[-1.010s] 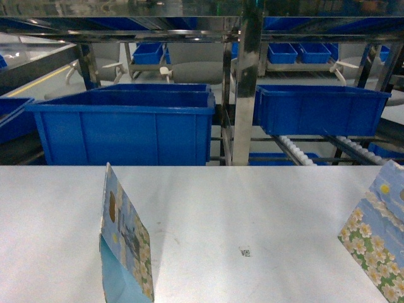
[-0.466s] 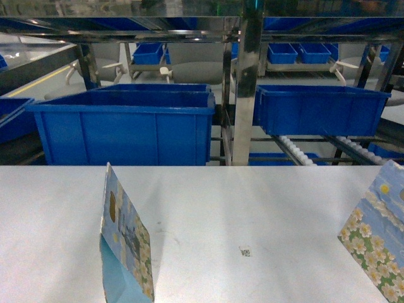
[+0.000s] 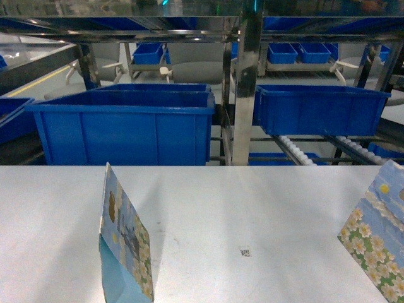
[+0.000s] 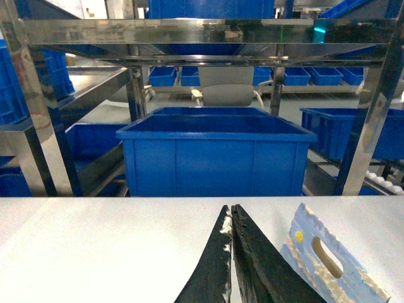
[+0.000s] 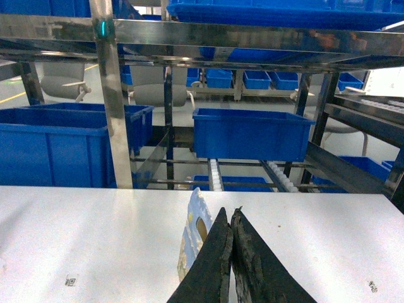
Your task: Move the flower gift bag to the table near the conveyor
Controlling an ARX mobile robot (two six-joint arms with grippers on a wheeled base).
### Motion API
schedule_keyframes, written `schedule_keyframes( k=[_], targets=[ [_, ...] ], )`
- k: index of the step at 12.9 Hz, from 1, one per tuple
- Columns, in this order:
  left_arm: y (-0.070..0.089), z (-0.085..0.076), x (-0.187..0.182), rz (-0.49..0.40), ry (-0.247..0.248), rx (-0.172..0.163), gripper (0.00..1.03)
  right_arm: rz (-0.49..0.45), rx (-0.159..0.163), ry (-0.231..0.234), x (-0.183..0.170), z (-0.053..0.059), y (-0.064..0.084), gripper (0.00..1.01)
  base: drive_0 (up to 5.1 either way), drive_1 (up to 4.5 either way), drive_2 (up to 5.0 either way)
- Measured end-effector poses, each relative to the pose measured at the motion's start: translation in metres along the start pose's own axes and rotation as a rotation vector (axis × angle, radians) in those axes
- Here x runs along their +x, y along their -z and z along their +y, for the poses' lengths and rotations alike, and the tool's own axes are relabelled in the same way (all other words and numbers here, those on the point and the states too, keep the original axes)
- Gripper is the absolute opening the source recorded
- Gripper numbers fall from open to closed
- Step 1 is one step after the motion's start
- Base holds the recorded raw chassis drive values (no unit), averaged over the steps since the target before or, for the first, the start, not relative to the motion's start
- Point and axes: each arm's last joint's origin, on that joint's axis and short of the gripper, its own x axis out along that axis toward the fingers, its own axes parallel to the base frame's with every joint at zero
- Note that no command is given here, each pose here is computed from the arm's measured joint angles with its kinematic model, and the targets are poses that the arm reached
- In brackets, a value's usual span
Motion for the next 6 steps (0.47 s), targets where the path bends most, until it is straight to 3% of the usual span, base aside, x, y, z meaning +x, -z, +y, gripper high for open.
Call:
schedule_keyframes(
  k=[1,5,6],
  targets=[
    [-0.001,-0.001,-0.008,-0.008,0.024,-0.002,0.02,0.004,0.000,0.000,-0.005,0.000,0.001,0.02,0.0,0.00,0.0],
    [-0.001,-0.001,-0.016,-0.008,0.024,-0.002,0.02,0.013,0.000,-0.001,-0.016,0.000,0.004,0.02,0.0,0.00,0.0],
    [0.006,-0.001,-0.023,0.048,0.025,-0.002,0.02,0.012,0.000,-0.001,-0.016,0.000,0.004,0.02,0.0,0.00,0.0]
  ],
)
